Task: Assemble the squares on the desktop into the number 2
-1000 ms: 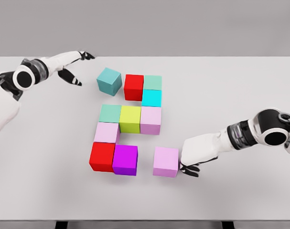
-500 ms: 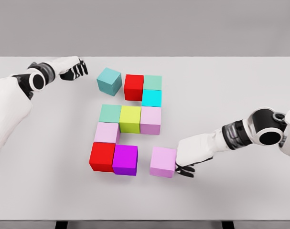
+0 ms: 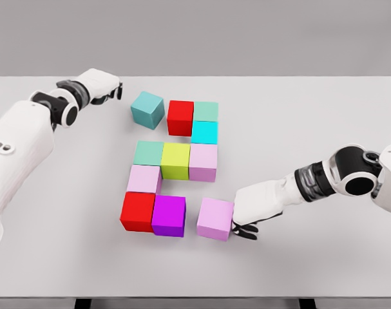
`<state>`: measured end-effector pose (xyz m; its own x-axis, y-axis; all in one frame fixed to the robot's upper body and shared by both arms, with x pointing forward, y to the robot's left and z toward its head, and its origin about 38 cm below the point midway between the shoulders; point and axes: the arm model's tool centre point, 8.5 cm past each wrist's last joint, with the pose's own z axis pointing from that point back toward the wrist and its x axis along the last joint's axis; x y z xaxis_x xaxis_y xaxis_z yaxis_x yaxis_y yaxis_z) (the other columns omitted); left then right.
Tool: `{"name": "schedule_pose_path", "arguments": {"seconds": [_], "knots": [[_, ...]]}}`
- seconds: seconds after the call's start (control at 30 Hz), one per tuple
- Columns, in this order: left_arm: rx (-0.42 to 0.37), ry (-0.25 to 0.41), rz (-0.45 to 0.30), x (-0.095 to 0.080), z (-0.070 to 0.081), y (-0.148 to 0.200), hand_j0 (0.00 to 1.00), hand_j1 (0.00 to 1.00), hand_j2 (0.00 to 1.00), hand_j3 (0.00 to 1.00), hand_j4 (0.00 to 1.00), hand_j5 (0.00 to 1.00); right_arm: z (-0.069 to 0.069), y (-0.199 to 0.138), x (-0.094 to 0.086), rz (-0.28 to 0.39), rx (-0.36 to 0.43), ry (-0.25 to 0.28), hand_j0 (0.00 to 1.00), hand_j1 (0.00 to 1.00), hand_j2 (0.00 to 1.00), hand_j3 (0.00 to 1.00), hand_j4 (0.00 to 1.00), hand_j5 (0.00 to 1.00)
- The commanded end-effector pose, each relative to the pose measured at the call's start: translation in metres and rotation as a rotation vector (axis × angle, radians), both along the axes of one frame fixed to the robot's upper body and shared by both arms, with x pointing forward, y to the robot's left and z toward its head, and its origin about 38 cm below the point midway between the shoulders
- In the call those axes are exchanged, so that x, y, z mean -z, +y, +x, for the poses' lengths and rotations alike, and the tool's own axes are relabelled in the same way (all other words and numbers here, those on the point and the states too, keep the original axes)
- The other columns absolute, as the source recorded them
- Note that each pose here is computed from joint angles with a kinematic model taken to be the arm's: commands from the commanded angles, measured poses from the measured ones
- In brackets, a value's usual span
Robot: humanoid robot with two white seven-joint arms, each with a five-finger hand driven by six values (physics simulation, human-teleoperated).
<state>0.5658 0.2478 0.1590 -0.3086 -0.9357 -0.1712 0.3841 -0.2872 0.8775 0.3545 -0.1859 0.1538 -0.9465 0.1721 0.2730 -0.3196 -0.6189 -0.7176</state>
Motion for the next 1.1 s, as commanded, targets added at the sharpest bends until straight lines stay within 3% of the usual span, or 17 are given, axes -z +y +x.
{"name": "schedule_pose_path", "arguments": {"seconds": [0.0, 0.63, 1.07], "knots": [[0.019, -0.009, 0.036, 0.000, -0.001, -0.004, 0.48, 0.48, 0.48, 0.48, 0.48, 0.48, 0.000, 0.001, -0.001, 0.004, 0.002, 0.003, 0.13, 0.13, 0.13, 0.13, 0.13, 0.13], [0.021, 0.004, 0.015, 0.011, -0.005, -0.009, 0.49, 0.49, 0.49, 0.49, 0.49, 0.49, 0.000, 0.006, -0.003, 0.013, -0.012, -0.003, 0.13, 0.13, 0.13, 0.13, 0.13, 0.13], [0.070, 0.014, 0.003, 0.015, -0.009, -0.022, 0.50, 0.50, 0.50, 0.50, 0.50, 0.50, -0.001, 0.007, -0.003, 0.014, -0.014, -0.003, 0.13, 0.13, 0.13, 0.13, 0.13, 0.13]]}}
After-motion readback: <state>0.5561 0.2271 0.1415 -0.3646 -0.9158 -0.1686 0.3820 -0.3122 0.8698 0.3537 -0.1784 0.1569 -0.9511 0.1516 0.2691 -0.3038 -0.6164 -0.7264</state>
